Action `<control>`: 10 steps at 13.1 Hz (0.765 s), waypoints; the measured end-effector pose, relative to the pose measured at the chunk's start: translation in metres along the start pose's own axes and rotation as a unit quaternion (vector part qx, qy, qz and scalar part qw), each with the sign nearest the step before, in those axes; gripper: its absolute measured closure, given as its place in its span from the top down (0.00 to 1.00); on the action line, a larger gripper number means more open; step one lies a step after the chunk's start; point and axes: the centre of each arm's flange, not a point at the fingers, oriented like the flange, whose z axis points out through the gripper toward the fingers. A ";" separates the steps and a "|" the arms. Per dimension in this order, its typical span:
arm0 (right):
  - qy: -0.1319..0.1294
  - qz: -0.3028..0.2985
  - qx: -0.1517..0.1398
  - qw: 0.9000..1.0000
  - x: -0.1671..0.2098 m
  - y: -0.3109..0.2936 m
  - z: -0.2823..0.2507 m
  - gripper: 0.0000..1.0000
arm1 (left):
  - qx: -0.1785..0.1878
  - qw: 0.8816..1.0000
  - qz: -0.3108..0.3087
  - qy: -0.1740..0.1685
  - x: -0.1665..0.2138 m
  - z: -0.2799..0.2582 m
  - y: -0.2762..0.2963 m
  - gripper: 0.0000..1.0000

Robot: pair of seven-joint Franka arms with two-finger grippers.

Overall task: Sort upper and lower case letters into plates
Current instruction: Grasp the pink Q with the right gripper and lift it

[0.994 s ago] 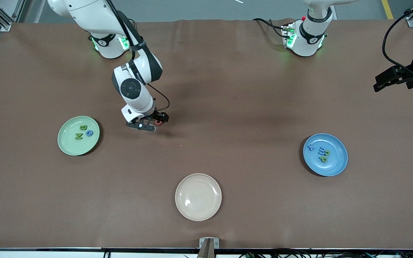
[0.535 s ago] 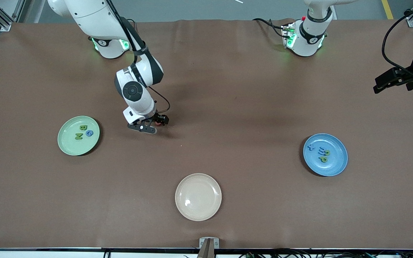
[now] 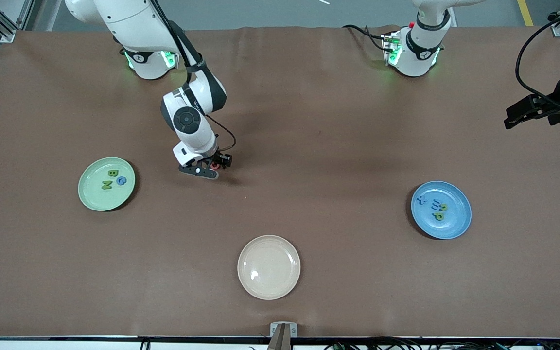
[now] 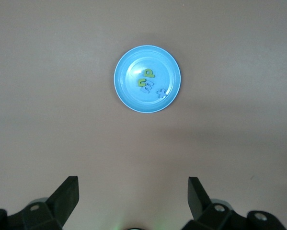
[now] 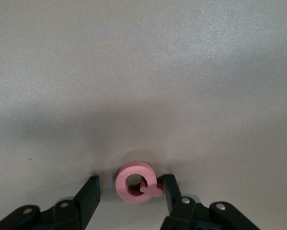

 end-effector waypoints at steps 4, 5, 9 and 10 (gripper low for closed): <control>0.001 0.002 0.002 1.000 0.001 0.000 -0.002 0.51 | 0.000 1.000 0.000 0.000 0.000 0.000 0.000 1.00; 0.001 0.003 0.002 1.000 0.002 0.000 -0.004 0.42 | 0.000 1.000 0.000 0.000 0.000 0.000 0.000 1.00; -0.001 0.005 0.000 1.000 0.004 0.000 -0.007 0.41 | 0.000 1.000 0.001 -0.003 0.000 0.003 0.001 1.00; -0.011 0.005 -0.006 1.000 0.005 -0.001 -0.018 0.41 | 0.000 1.000 0.001 -0.003 0.000 0.003 0.001 1.00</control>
